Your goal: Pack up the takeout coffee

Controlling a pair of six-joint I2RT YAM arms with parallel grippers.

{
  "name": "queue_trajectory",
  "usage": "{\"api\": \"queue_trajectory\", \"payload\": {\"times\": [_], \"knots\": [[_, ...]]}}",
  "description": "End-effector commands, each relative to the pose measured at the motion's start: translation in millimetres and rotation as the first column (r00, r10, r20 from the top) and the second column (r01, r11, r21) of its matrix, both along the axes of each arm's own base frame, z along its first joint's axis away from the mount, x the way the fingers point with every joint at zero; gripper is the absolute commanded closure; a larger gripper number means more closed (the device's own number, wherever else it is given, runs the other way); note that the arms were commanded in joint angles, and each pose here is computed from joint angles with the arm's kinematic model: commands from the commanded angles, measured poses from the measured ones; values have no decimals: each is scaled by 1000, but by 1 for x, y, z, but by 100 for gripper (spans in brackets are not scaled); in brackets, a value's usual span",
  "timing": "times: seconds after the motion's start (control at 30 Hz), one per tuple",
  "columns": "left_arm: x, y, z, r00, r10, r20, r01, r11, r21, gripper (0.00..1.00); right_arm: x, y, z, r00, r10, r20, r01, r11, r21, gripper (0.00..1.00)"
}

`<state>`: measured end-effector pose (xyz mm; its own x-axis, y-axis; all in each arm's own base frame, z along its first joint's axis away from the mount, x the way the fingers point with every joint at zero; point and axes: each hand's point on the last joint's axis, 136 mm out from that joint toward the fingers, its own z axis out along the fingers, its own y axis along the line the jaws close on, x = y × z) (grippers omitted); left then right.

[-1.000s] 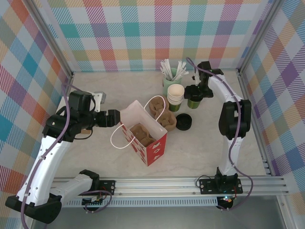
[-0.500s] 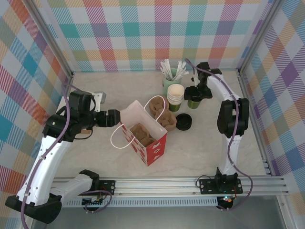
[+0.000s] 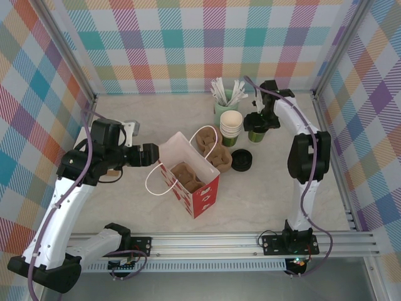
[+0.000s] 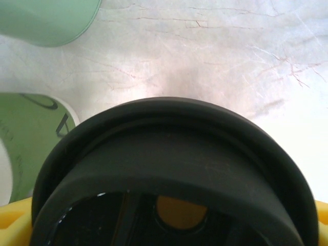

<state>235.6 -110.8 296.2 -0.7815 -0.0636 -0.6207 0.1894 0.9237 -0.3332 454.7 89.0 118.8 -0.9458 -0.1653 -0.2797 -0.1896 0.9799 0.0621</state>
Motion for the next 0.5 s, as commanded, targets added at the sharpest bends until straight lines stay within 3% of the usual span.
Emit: {"api": "queue_trajectory", "payload": {"times": [0.0,0.47], "knots": [[-1,0,6,1000,10,-3,-10,1000,-27,16,-20,-7,38,999,8,49,-8,1000,-4,12],[7,-19,7,999,-22,-33,18,993,-119,16,-139,-6,125,995,-18,96,9,996,88,13]]}}
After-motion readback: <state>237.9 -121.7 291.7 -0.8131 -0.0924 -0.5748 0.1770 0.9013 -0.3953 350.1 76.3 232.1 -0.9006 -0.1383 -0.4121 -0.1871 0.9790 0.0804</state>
